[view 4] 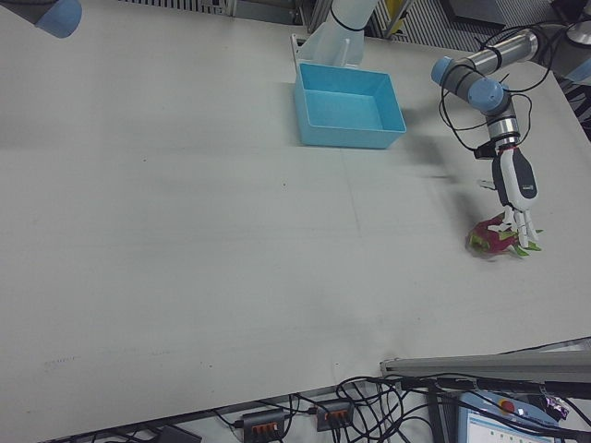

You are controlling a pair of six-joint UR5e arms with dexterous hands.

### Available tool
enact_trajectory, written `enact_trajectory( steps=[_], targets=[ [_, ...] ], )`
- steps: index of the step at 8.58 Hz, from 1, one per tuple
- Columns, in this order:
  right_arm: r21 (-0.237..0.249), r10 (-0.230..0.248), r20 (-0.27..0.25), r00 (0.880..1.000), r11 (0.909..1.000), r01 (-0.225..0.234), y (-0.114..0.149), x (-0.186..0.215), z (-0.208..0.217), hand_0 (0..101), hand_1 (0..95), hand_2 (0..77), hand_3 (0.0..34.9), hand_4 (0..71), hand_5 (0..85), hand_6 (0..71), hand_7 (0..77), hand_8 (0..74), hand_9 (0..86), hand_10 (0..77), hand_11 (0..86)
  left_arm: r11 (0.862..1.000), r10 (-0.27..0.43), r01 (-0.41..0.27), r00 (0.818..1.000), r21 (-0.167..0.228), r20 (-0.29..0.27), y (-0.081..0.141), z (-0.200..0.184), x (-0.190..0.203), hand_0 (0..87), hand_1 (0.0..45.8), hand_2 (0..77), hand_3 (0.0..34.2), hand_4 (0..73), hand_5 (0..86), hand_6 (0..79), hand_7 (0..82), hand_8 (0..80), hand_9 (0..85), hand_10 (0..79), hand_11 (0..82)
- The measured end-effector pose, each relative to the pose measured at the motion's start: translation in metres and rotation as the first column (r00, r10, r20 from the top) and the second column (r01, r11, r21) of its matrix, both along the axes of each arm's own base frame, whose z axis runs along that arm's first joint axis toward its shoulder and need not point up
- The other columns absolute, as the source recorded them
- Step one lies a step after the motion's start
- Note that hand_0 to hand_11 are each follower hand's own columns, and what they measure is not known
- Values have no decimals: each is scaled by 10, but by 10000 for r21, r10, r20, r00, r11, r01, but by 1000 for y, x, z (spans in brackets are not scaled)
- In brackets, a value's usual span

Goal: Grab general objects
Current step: 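Position the left hand fingers around the dragon fruit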

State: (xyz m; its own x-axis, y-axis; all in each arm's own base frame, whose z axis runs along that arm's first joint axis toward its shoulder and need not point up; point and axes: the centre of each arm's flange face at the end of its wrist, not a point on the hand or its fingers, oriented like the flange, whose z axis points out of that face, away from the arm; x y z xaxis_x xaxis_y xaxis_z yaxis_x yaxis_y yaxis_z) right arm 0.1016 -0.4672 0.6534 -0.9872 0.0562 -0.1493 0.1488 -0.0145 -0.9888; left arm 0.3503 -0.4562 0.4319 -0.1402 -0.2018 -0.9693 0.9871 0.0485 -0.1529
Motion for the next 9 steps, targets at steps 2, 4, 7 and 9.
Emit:
enact_trajectory(
  steps=[2, 4, 7, 9],
  targets=[
    [3, -2, -1, 10000, 10000, 2, 0, 0, 0, 0, 949, 774, 0, 0, 5, 0, 0, 0, 5, 0, 0, 9998, -184, 184, 9998, 9, 8, -16, -9, 5, 797, 0, 5, 303, 5, 464, 5, 71, 76, 11, 371, 0],
    [3, -2, -1, 10000, 10000, 2, 0, 0, 0, 0, 949, 774, 0, 0, 5, 0, 0, 0, 5, 0, 5, 9998, -176, 176, 9998, -129, 38, -45, -18, 18, 798, 0, 5, 301, 0, 507, 5, 87, 76, 11, 371, 38],
    [1, 2, -1, 10000, 10000, -2, 0, 0, 0, 0, 949, 774, 0, 0, 0, 0, 0, 0, 5, 0, 0, 9999, 114, -113, 9979, -19, 633, -60, -11, 25, 797, 0, 5, 301, 0, 524, 5, 87, 76, 11, 371, 38],
    [-9, 6, -2, 10000, 10000, -6, 0, 0, 0, 0, 949, 774, 0, 0, 5, 0, 0, 0, 5, 0, 5, 9995, 289, -276, 9940, -130, 1055, -60, 16, 29, 797, 0, 5, 300, 0, 524, 5, 87, 76, 11, 371, 38]
  ],
)
